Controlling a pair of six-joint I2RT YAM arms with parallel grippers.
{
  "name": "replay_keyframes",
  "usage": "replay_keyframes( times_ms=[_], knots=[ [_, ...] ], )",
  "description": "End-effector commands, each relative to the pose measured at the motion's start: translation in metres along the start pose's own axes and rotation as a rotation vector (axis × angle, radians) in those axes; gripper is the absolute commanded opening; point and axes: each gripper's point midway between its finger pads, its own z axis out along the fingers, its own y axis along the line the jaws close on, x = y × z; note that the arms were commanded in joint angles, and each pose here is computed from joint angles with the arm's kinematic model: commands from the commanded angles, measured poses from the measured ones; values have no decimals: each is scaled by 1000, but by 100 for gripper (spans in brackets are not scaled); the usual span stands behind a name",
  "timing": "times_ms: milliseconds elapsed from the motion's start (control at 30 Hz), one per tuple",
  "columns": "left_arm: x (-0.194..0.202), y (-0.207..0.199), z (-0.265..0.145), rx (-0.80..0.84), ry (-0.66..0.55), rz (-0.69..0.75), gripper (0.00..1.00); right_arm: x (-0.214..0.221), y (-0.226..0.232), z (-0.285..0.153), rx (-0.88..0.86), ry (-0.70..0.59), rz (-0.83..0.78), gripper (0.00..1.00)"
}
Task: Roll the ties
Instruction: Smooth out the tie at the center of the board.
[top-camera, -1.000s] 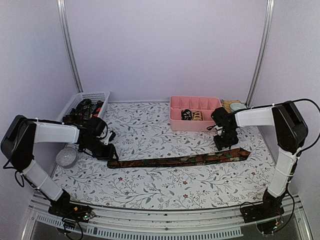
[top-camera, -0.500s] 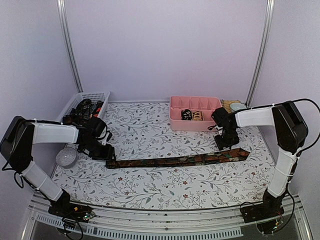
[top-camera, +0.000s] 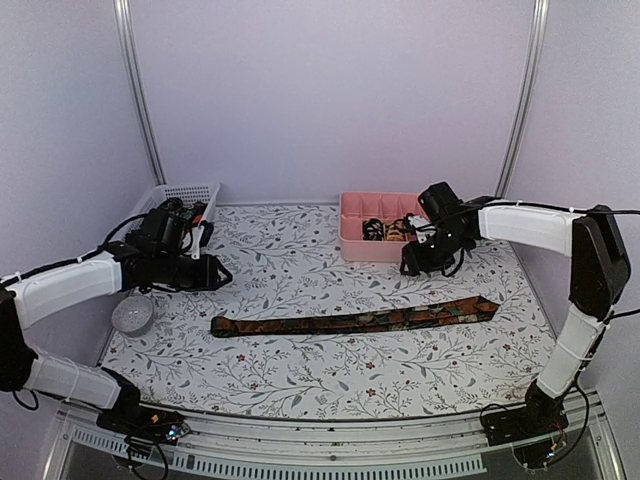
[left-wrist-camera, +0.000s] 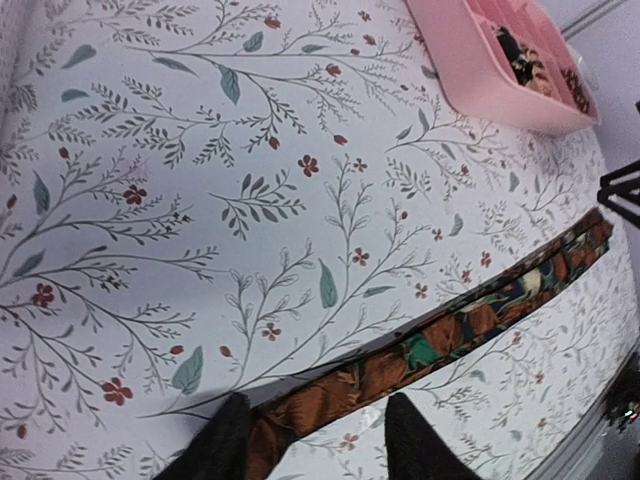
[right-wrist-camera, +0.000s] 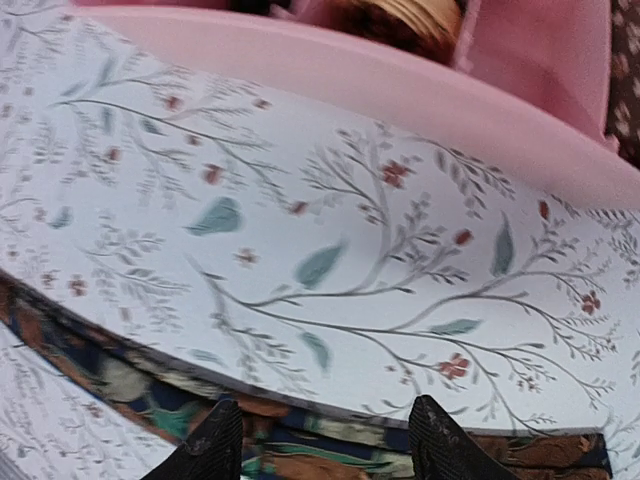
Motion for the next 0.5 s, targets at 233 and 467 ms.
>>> replay_keyframes(
  times_ms=[233,467],
  knots=[
    [52,-25,11,375,55,-167,0,-37,100,-66,-453,-160,-15,54],
    [72,3,24,312,59,-231,0,-27,114,-57,-489,-126,-28,52]
  ],
)
